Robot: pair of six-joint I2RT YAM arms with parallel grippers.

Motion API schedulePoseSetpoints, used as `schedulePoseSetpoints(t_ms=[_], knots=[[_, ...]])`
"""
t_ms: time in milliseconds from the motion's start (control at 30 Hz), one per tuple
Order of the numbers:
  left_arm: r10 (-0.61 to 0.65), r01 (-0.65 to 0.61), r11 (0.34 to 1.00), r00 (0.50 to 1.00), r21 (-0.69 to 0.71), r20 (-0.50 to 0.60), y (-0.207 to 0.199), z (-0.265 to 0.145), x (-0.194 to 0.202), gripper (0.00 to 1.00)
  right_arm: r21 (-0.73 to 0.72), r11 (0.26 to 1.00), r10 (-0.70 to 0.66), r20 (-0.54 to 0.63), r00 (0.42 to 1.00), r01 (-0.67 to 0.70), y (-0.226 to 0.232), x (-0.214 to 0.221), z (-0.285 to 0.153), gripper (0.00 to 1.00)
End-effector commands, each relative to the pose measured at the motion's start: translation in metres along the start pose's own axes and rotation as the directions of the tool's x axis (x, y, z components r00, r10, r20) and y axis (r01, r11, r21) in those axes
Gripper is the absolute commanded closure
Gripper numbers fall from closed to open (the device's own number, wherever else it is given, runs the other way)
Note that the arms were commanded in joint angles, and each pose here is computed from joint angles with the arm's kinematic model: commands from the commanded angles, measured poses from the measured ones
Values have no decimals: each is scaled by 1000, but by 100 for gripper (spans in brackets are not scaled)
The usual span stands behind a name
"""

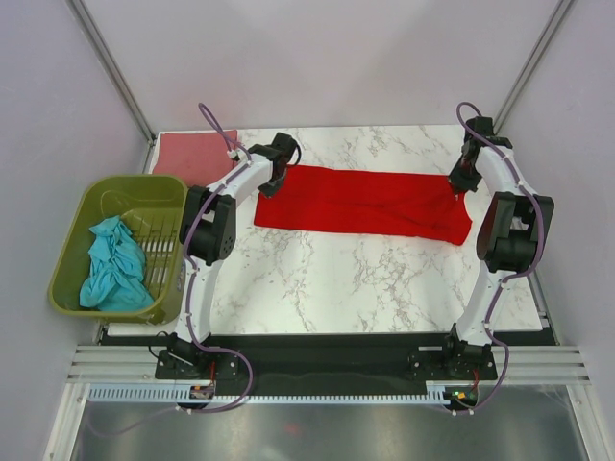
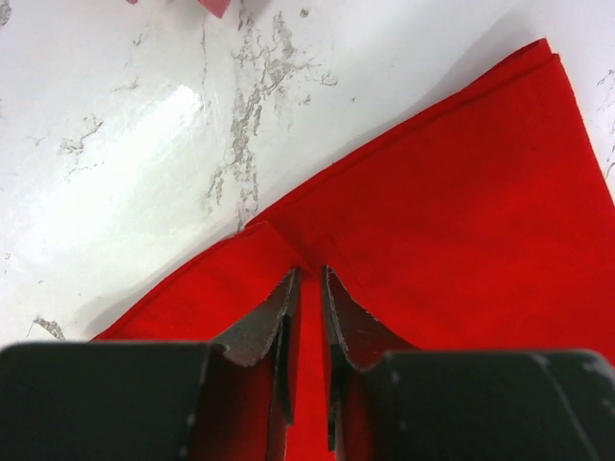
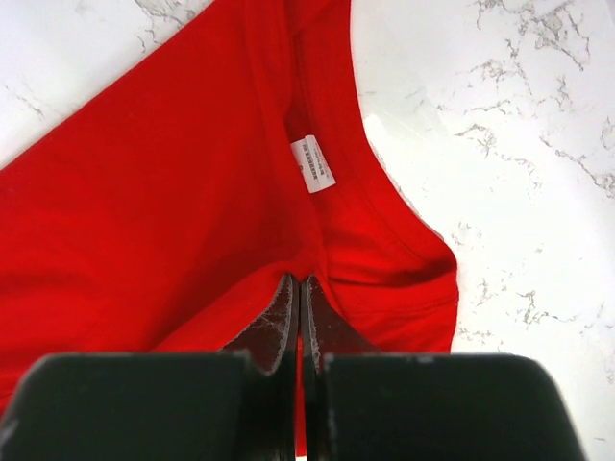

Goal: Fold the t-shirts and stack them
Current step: Fold the tshirt

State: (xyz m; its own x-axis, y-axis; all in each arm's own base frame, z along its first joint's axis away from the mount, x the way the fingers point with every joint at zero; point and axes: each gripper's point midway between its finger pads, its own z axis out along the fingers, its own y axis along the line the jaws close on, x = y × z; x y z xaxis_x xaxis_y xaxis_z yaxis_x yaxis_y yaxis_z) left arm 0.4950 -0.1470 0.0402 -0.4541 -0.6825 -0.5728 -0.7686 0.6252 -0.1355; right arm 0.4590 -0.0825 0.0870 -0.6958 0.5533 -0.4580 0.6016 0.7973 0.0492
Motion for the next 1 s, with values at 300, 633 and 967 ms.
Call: schedulePoseSetpoints(t_ms=[300, 633, 967], knots=[[86, -93, 989, 995, 115, 59, -6, -64, -39, 77, -37, 998, 45, 68, 997, -43, 1, -34, -18, 48], [498, -448, 812, 866, 374, -44, -14, -107, 20, 80, -109, 990, 87, -3, 996, -87, -14, 40, -49, 40], [560, -460, 773, 819, 437, -128, -5, -68, 68, 80, 21, 950, 313, -59, 948, -312, -67, 91, -47, 40]])
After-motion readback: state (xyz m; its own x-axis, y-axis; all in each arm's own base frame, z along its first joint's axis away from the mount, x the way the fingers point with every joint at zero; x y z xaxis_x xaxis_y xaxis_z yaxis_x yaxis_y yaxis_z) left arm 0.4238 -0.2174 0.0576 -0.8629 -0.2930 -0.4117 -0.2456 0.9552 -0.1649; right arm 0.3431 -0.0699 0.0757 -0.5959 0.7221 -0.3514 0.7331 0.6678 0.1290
